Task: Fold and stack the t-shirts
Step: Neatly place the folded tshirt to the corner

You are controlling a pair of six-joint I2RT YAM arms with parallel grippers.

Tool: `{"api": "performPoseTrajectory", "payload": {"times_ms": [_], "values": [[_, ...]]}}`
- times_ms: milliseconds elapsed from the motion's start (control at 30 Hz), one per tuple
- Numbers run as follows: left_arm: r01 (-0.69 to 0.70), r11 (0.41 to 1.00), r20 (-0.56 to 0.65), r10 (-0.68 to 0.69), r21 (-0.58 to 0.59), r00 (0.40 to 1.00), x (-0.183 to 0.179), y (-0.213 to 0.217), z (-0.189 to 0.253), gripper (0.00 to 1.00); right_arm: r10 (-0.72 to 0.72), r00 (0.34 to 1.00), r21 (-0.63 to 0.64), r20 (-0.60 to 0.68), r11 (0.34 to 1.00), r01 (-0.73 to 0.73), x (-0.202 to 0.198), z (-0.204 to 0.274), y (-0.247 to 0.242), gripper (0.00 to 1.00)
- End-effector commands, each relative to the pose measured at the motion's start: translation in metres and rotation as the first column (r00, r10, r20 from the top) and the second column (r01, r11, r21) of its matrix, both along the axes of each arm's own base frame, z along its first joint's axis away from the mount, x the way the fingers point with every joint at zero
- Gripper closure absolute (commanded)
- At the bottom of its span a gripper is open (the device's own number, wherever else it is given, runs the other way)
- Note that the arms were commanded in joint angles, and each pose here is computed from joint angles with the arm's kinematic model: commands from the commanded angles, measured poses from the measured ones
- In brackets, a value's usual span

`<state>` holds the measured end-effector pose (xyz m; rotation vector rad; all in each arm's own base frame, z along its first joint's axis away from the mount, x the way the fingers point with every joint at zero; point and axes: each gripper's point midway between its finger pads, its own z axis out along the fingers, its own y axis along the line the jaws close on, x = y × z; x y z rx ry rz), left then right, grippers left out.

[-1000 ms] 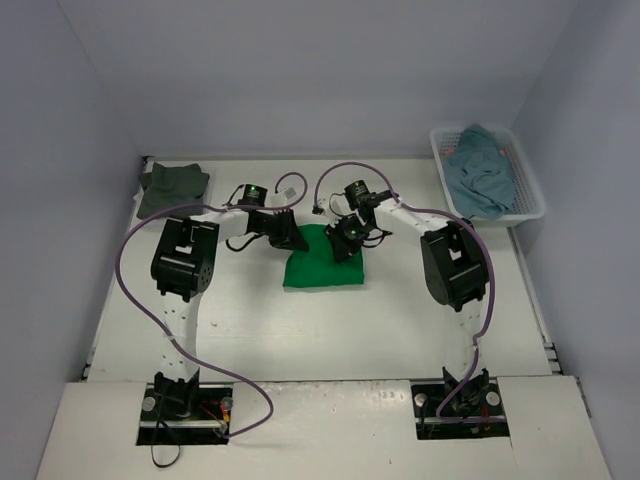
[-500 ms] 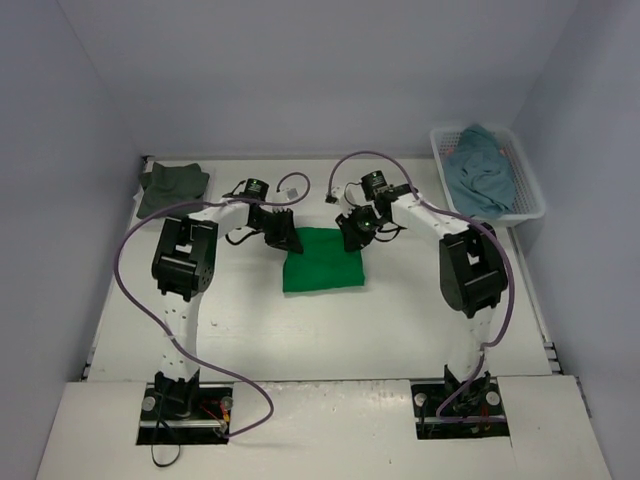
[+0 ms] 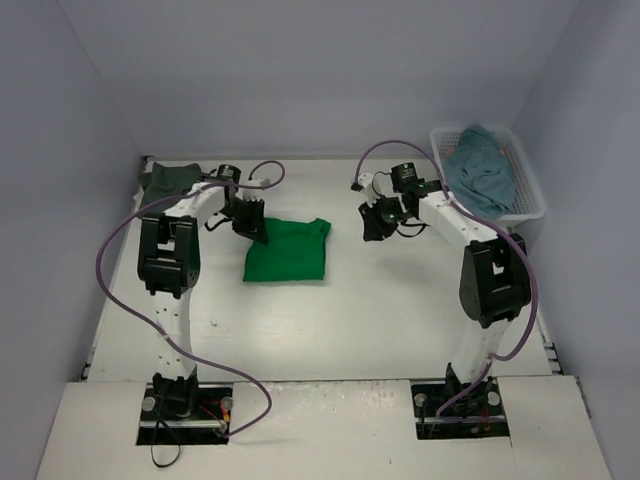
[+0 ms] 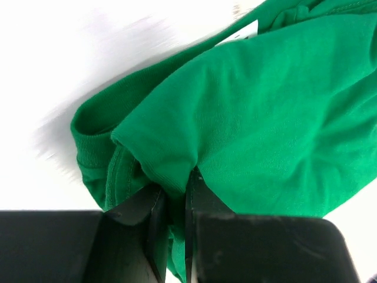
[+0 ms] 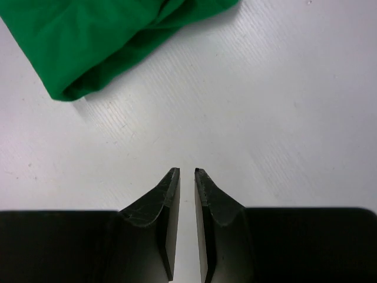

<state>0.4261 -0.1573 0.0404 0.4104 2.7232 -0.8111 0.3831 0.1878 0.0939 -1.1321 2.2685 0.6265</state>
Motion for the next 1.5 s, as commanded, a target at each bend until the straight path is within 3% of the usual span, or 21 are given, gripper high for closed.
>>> {"api": "performPoseTrajectory", "payload": {"times_ms": [0, 400, 667, 1467], "values": [[0.03, 0.996, 0.179, -0.044, 0.078, 0.983, 0.015, 0.018, 0.063, 1.0, 0.03, 0.998, 0.046, 0.058, 0.998, -0.033, -0.006, 0.028, 0.004, 0.87], [-0.009, 0.959, 0.387, -0.105, 0.282, 0.916, 0.041, 0.06, 0.134, 1.0, 0.034, 0.997, 0.064, 0.064, 0.997, -0.038, -0.009, 0.034, 0.004, 0.88], [-0.053, 0.914, 0.42, -0.133, 0.403, 0.898, 0.05, 0.097, 0.154, 1.0, 0.035, 0.997, 0.073, 0.072, 0.996, -0.04, -0.012, 0.039, 0.003, 0.89], [-0.2, 0.849, 0.519, -0.099, 0.488, 0.849, 0.079, 0.177, 0.215, 1.0, 0.037, 0.998, 0.092, 0.059, 0.995, -0.042, -0.014, 0.037, 0.003, 0.89]]}}
